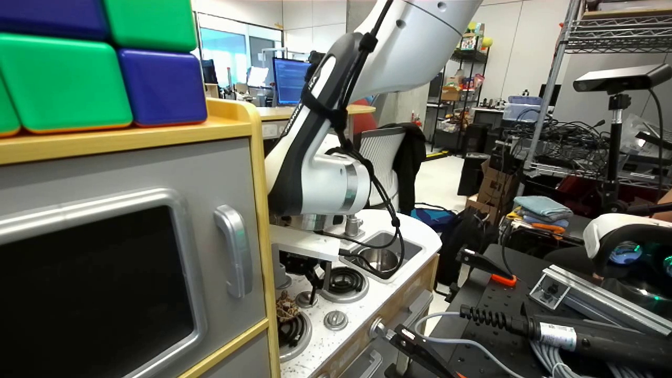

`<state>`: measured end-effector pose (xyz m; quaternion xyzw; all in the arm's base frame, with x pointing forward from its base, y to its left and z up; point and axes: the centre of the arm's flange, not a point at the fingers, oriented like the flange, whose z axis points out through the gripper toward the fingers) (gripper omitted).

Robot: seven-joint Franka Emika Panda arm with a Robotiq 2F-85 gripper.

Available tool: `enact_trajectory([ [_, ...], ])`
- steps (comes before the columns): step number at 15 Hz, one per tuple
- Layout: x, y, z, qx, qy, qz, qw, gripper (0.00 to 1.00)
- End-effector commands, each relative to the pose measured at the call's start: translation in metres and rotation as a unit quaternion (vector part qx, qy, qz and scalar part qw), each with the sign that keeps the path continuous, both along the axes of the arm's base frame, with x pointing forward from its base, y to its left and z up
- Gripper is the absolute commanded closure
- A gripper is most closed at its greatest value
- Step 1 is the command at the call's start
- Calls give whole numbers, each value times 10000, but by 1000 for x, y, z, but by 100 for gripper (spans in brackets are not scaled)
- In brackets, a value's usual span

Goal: Put the thing on the stovetop inside the pot in the sink

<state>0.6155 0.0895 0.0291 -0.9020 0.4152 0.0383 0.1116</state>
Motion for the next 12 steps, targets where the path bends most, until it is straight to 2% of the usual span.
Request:
enact_trajectory([
  [1, 13, 0, -16, 126, -66, -294, 9995, 0],
  [2, 14, -1, -19, 141, -59, -335, 9993, 0],
  [3, 14, -3, -20, 162, -31, -366, 9992, 25],
  [5, 15, -6, -23, 222, -8, -456, 9987, 34],
  [6, 15, -8, -23, 280, 5, -518, 9983, 44],
  [12, 19, -25, -12, 650, 9, -906, 9938, 88],
])
